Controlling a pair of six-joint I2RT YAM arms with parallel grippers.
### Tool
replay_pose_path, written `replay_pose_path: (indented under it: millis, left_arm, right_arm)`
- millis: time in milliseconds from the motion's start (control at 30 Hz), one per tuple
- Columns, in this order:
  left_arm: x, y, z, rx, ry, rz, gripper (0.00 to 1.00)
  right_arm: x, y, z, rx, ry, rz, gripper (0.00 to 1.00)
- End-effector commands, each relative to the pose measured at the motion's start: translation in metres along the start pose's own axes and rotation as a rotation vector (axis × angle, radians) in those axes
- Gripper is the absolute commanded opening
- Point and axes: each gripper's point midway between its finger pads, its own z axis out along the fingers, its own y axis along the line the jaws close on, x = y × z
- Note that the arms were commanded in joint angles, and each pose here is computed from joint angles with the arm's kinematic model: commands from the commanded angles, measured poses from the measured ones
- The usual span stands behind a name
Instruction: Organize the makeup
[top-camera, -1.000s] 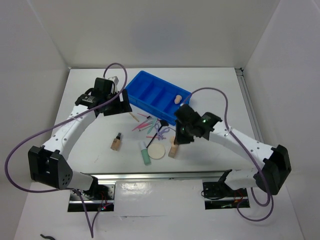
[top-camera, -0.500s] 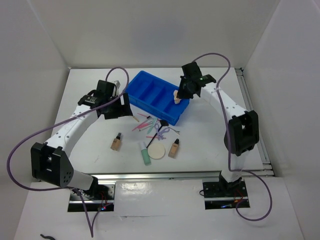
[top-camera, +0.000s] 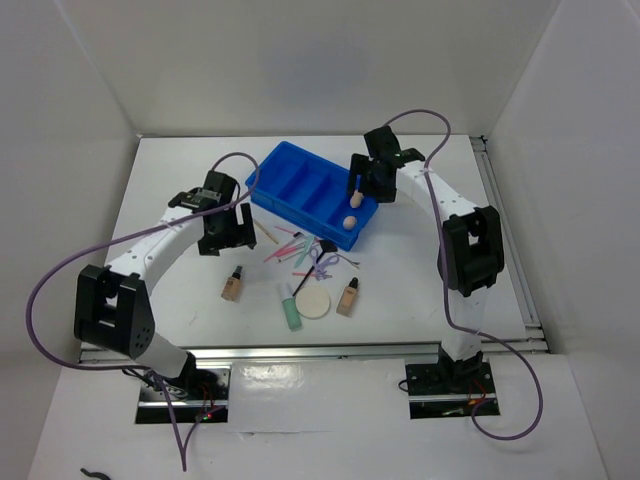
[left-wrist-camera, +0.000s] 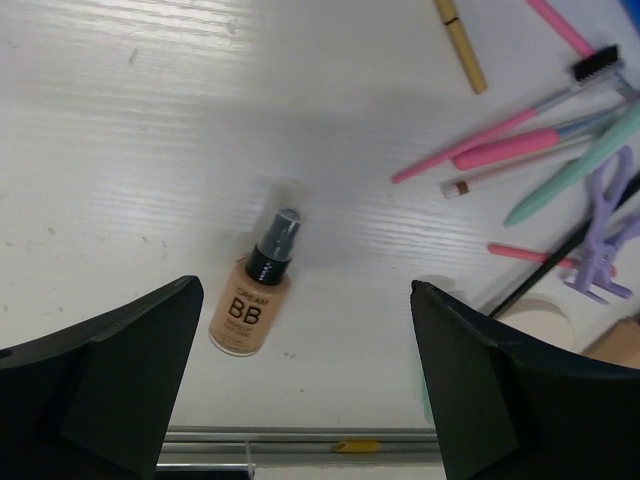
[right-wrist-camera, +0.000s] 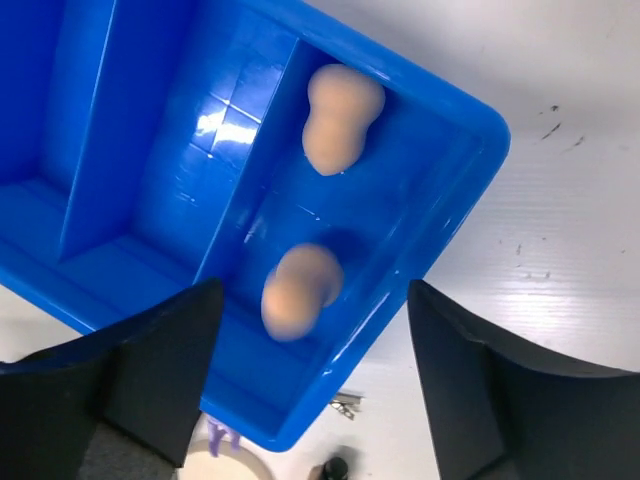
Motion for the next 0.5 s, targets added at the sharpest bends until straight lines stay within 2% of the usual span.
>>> replay_pose_path:
  millis: [0,67,167,300,400,467]
  left_arm:
    - [0.010,0.026,0.006,-0.134,0.028,-0.029,1.00]
    - [0.014,0.031,0.011,-0.157,0.041,-0.036,1.00]
    - [0.027,0.037,0.018,-0.178,0.078,-0.032,0.95]
    - [0.053,0.048,0.031,-0.214,0.138,-0.053,0.94]
    - [0.069,0.046,0.036,-0.179,0.177,-0.066,0.96]
    - [0.078,0.043,0.037,-0.148,0.199,-0.081,0.98]
  right_arm:
    - [-0.031,0.012,-0.017,-0.047,-0.095,-0.011,0.85]
    - [-0.032,0.015,-0.021,-0.061,-0.099,-0.011,0.86]
    - [-0.042,0.019,-0.042,-0.083,-0.141,-0.010,0.86]
    - [-0.051,0.020,-0.067,-0.094,-0.187,-0.017,0.88]
    - [-0.051,0.019,-0.079,-0.098,-0.197,-0.016,0.88]
    - [-0.048,0.018,-0.086,-0.099,-0.198,-0.016,0.91]
